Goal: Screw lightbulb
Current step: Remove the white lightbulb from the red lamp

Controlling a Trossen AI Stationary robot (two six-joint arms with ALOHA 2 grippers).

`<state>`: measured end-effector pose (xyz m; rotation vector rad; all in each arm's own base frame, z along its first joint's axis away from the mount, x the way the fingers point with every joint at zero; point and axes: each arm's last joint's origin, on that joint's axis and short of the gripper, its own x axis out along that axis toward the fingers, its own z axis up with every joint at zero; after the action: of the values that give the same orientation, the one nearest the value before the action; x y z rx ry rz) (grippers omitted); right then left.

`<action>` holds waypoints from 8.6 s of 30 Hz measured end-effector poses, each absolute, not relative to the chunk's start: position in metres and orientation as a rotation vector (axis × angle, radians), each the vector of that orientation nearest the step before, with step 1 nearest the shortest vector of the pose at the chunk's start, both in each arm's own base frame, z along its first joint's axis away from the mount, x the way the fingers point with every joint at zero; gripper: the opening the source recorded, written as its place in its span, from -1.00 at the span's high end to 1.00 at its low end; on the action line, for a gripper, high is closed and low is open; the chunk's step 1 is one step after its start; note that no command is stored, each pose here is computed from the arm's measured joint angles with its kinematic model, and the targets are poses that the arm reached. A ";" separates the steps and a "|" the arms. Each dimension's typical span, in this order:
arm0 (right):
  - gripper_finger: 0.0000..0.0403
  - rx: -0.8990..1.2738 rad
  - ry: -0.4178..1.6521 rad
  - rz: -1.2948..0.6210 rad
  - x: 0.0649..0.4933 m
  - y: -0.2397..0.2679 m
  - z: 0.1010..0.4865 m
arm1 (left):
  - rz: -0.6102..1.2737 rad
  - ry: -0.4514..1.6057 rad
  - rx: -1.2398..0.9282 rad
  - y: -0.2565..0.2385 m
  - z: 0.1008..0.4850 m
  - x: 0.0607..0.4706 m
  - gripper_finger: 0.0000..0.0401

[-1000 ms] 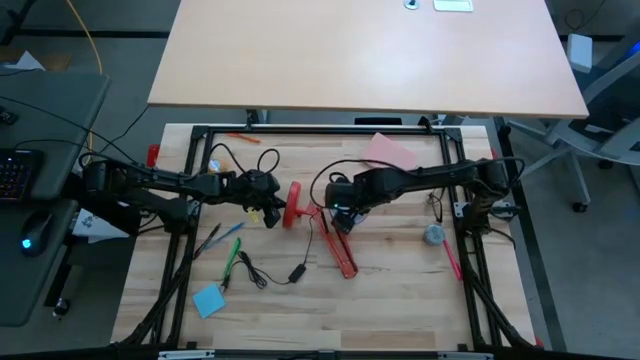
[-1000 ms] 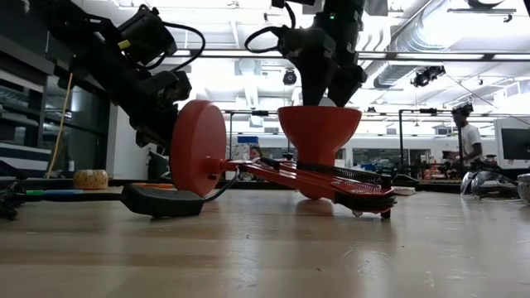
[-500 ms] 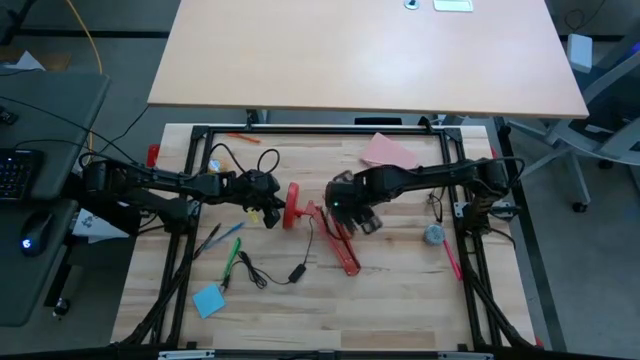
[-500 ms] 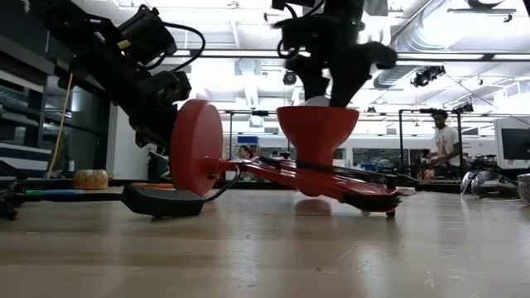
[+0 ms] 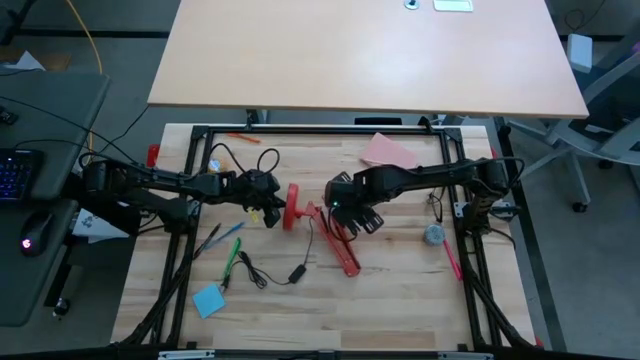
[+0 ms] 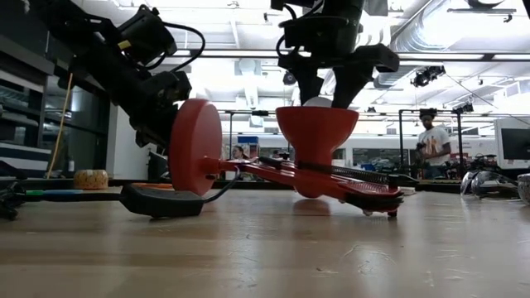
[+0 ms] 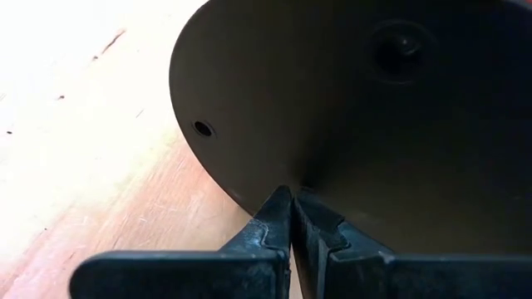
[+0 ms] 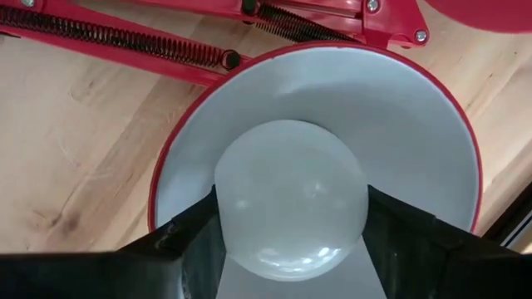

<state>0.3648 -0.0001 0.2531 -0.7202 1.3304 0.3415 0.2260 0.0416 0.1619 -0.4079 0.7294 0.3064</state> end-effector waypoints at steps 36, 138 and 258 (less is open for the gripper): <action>-0.59 -0.343 1.177 -0.049 0.334 0.003 0.310 | 0.303 0.734 -0.408 0.041 0.162 0.226 1.00; -0.82 0.047 1.233 -0.266 0.329 -0.010 0.304 | 0.301 0.739 -0.401 0.041 0.161 0.226 1.00; -0.60 0.258 1.010 -0.389 0.334 0.003 0.321 | 0.277 0.765 -0.363 0.041 0.160 0.224 1.00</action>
<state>0.3342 0.0026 0.3210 0.2576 1.0098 -0.3893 0.2242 0.0408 0.1599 -0.3627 0.7653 0.2770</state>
